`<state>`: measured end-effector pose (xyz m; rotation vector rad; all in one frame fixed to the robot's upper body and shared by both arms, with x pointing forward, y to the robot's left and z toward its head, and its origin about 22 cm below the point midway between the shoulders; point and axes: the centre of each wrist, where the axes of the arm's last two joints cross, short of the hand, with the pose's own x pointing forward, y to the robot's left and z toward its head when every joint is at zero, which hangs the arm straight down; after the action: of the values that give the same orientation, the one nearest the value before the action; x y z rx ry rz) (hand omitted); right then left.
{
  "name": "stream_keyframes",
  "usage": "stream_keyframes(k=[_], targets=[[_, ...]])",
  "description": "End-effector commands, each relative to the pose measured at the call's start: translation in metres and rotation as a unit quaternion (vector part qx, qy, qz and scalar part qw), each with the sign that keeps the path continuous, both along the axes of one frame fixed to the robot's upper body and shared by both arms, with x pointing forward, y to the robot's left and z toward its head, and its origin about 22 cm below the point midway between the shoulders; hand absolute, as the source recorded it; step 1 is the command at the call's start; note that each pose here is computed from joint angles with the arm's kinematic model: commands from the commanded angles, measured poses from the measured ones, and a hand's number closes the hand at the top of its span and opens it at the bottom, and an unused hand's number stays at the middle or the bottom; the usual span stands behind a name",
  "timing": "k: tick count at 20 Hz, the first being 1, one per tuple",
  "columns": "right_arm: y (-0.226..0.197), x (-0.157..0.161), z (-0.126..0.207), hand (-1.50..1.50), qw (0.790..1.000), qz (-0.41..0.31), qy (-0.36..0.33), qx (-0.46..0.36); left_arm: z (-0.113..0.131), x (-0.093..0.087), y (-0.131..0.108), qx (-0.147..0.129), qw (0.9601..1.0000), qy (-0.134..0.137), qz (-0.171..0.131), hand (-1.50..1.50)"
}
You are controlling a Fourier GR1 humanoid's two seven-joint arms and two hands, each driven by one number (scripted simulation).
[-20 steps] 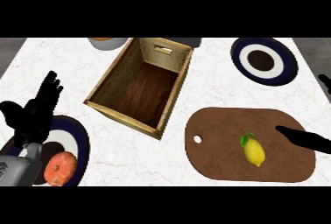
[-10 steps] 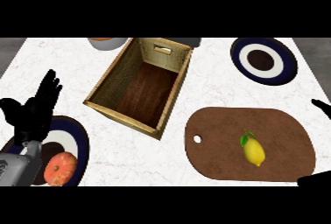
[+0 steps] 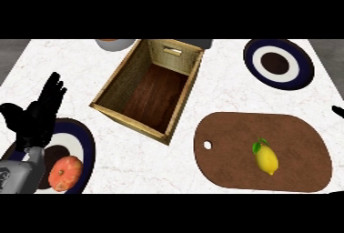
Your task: Pick the lemon from the cutting board and place it in the basket
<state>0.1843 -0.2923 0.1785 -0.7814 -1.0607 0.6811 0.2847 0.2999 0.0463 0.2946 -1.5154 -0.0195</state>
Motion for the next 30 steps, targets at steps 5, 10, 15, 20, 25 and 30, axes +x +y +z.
stream_keyframes(k=[5,10,15,20,25,30], targets=[[0.008,0.014,-0.058,-1.5,1.0,0.004,0.0,0.02,0.007,0.001,0.008,-0.003,1.0,-0.007,-0.006,0.0],[0.01,0.012,-0.089,-1.5,0.999,0.006,-0.016,0.033,0.005,0.016,-0.008,0.001,1.0,-0.001,-0.007,0.0],[-0.002,-0.008,-0.1,-1.5,0.999,0.003,-0.048,0.02,0.001,0.002,-0.017,-0.004,1.0,-0.001,0.001,0.0],[0.003,0.017,-0.116,-1.5,0.998,0.003,-0.057,0.015,-0.002,0.002,-0.005,-0.001,1.0,-0.008,-0.001,0.0],[0.023,0.002,-0.111,-1.5,0.998,0.013,-0.061,0.022,-0.008,0.005,-0.013,0.007,1.0,0.005,-0.003,0.0],[0.035,0.005,-0.145,-1.5,0.997,0.007,-0.075,0.029,-0.022,-0.004,-0.014,0.006,1.0,0.001,0.002,0.0]])
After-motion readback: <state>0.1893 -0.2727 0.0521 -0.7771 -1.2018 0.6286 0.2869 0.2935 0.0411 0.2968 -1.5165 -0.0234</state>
